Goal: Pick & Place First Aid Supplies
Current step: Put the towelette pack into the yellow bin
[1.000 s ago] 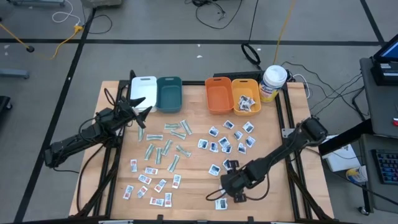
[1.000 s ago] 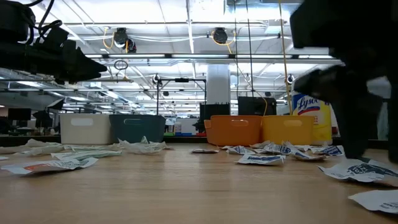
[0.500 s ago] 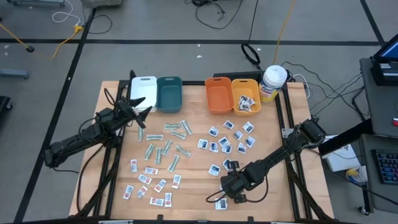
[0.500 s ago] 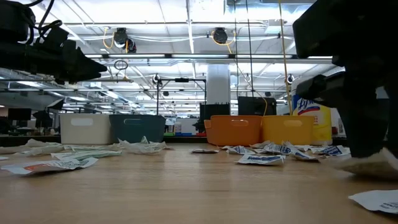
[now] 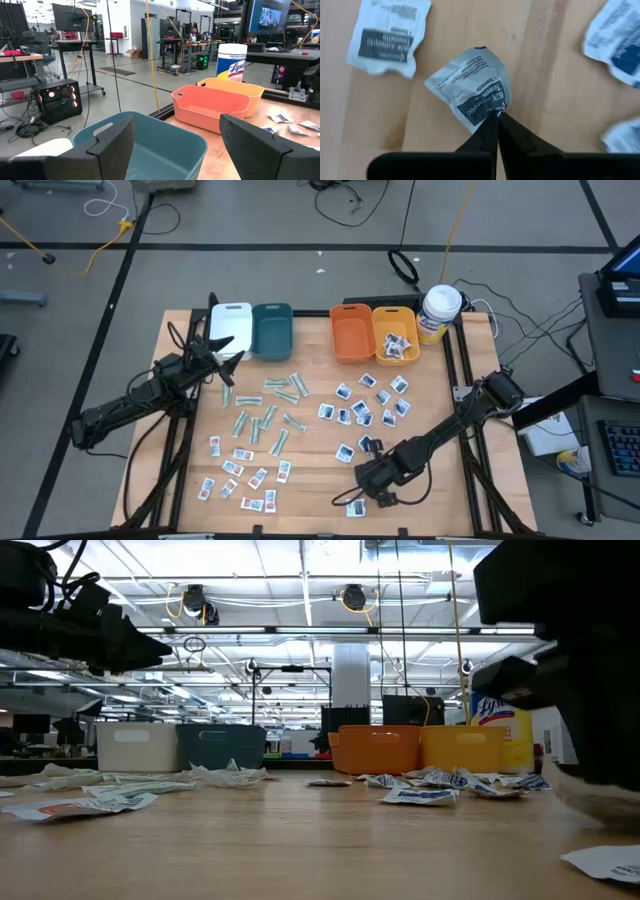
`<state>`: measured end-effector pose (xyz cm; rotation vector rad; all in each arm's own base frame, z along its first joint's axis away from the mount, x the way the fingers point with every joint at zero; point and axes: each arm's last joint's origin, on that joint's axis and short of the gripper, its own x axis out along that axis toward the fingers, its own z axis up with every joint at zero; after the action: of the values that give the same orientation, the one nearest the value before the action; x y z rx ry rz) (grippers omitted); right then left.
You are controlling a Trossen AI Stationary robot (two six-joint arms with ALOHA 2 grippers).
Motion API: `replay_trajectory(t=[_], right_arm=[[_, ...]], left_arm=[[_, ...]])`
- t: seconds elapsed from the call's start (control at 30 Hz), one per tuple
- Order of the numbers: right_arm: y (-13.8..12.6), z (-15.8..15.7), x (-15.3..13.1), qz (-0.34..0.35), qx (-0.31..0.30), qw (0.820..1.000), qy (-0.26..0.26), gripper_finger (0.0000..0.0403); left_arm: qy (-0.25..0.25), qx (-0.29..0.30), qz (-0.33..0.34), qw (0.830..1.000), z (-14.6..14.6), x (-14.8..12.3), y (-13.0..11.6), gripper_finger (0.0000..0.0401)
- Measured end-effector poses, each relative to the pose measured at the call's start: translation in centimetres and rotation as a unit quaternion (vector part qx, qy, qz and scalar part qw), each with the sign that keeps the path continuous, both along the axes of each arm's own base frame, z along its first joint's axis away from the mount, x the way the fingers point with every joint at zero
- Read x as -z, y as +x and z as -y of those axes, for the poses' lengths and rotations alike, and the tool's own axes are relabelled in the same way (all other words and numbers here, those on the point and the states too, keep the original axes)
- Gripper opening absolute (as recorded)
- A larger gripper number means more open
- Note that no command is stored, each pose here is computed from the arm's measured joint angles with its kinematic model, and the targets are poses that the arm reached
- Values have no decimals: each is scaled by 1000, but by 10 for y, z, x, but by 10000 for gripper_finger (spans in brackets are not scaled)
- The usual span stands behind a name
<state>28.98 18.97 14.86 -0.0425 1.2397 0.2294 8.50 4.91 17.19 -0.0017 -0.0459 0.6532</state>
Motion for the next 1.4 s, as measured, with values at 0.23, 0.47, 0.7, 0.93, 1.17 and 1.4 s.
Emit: replay_trajectory(t=[0.23,0.47,0.7,0.93,1.17,1.4], right_arm=[[12,13,-41,33,-53,998,-18,0],[32,41,-84,59,-55,996,-29,0],[47,72,-113,62,-29,997,-41,0],[58,118,-114,44,72,996,-37,0],[58,185,-111,5,202,976,-80,0],[46,252,-110,-23,322,936,-140,0]], left_arm=[[0,0,0,1000,0,0,0,296],[0,0,0,1000,0,0,0,296],[0,0,0,1000,0,0,0,296],[0,0,0,1000,0,0,0,296],[0,0,0,1000,0,0,0,296],[0,0,0,1000,0,0,0,296]])
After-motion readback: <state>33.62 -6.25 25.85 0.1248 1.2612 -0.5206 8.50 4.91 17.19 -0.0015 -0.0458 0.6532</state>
